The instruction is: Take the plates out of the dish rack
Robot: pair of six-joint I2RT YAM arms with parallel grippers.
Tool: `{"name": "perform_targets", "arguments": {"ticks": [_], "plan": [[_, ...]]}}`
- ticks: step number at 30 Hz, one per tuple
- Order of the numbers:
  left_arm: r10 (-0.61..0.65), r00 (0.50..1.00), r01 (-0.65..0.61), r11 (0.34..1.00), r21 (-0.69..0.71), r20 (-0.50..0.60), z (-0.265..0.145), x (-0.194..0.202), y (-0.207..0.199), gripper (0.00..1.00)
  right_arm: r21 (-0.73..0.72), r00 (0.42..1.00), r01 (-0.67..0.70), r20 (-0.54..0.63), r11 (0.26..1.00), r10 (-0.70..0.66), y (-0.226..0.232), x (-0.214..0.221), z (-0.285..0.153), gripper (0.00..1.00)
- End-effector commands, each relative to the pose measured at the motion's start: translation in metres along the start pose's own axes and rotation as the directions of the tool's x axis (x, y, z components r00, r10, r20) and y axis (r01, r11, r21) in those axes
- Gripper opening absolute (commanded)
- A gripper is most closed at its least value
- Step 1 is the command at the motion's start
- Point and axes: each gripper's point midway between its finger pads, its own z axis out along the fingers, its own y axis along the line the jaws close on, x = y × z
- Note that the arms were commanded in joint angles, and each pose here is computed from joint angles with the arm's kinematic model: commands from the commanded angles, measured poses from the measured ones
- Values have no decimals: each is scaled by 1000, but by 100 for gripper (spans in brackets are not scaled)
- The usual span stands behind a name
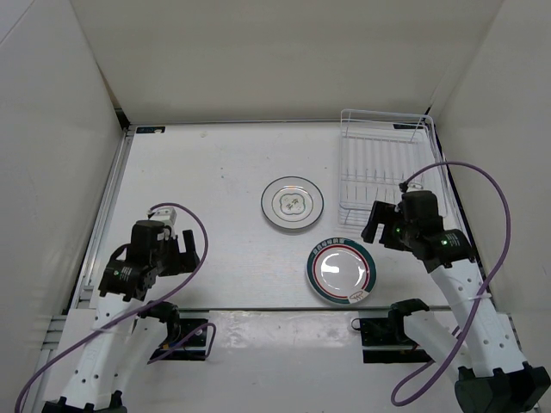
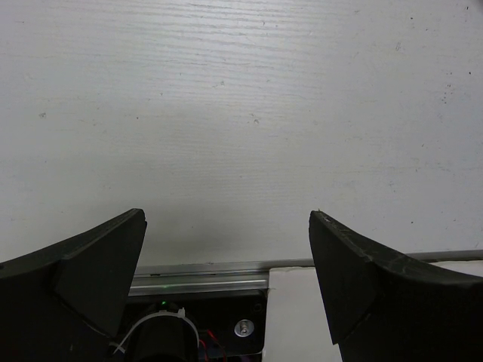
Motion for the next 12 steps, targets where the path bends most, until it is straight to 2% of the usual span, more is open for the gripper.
{"name": "perform_targets", "arguments": {"ticks": [1, 12], "plan": [[7, 1000, -7, 1000, -11, 0, 3, -1, 2, 100, -19, 999, 36, 40, 999, -35, 1, -3, 0, 90], [10, 1000, -10, 1000, -26, -14, 3, 0, 4, 100, -39, 999, 29, 28, 999, -28, 6, -7, 10, 90]]}}
